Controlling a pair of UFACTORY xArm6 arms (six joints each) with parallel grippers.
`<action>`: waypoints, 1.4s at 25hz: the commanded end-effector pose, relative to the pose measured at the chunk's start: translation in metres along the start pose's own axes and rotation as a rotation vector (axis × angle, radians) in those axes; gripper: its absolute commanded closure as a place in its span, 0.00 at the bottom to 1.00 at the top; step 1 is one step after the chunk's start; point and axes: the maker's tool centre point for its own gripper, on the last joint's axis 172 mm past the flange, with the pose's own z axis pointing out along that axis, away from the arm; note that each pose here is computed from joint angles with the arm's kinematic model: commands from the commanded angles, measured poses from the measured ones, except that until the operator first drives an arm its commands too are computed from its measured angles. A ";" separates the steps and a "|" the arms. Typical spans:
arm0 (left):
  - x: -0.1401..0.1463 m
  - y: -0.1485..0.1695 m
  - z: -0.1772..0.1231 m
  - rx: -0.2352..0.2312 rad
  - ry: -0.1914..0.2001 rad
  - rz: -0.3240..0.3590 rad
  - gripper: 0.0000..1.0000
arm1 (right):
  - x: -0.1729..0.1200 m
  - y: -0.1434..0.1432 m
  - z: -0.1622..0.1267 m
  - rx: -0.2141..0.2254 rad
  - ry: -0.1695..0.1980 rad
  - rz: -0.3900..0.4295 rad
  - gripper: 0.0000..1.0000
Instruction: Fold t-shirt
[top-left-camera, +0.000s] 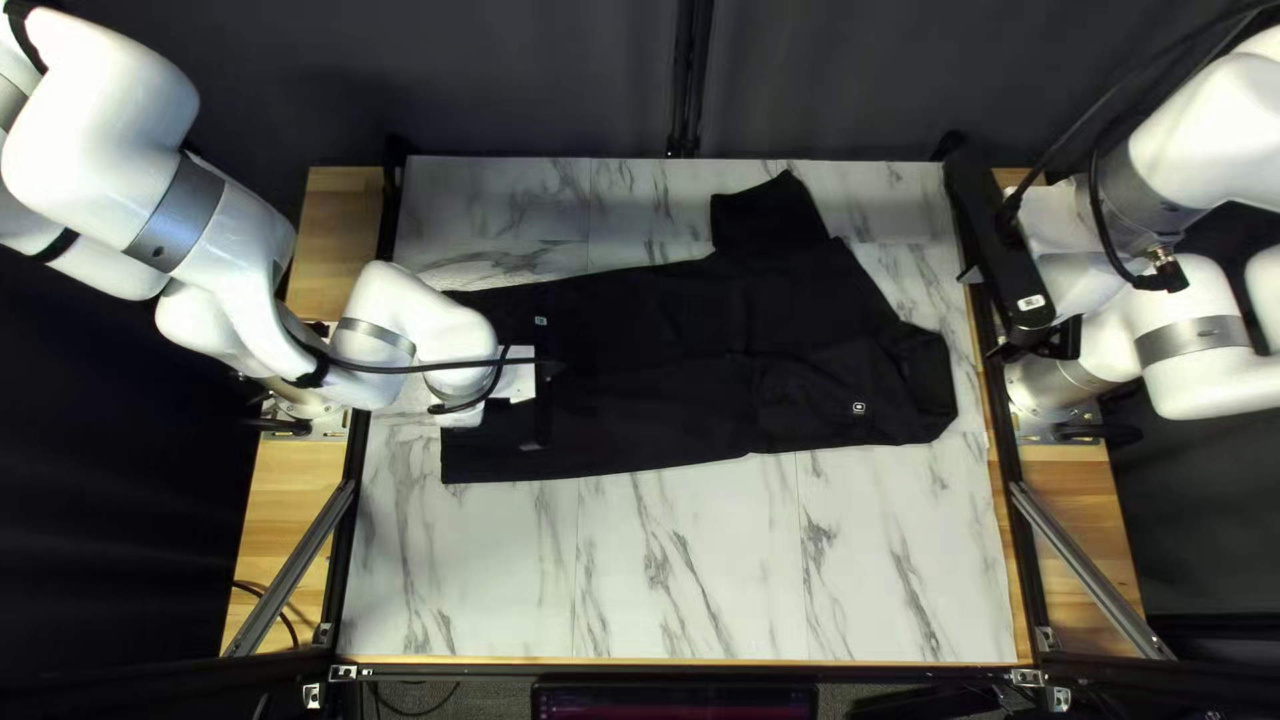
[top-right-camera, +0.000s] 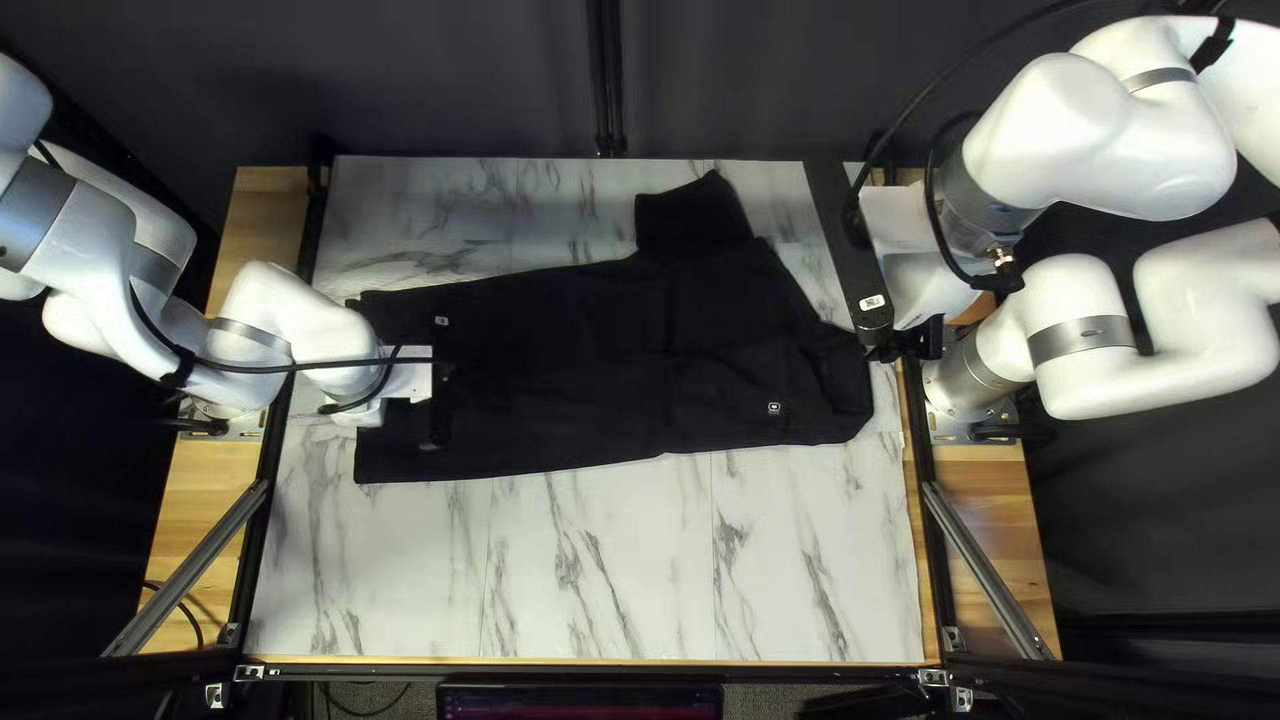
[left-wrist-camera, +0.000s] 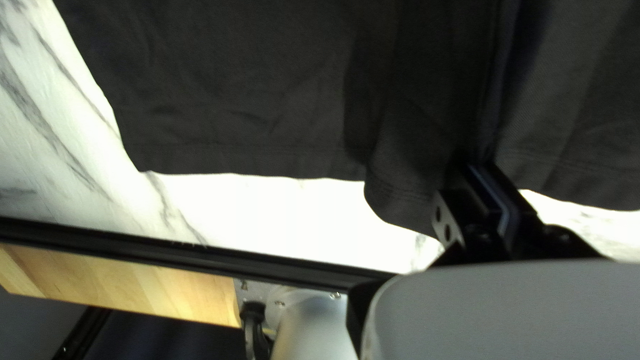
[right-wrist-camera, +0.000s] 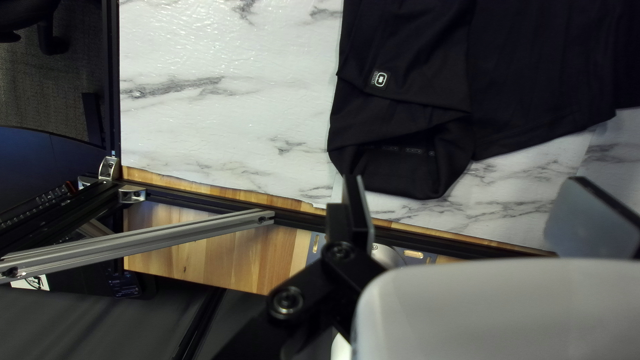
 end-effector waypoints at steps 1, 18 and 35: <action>-0.005 0.005 -0.001 0.002 -0.013 -0.008 0.91 | 0.000 0.000 0.000 0.000 0.000 0.000 0.00; -0.011 -0.008 0.004 0.032 -0.038 -0.063 0.52 | 0.000 0.000 0.000 0.000 0.000 0.000 0.00; -0.003 0.067 0.001 0.121 -0.001 -0.019 0.00 | 0.000 0.000 0.000 0.000 0.000 0.000 0.00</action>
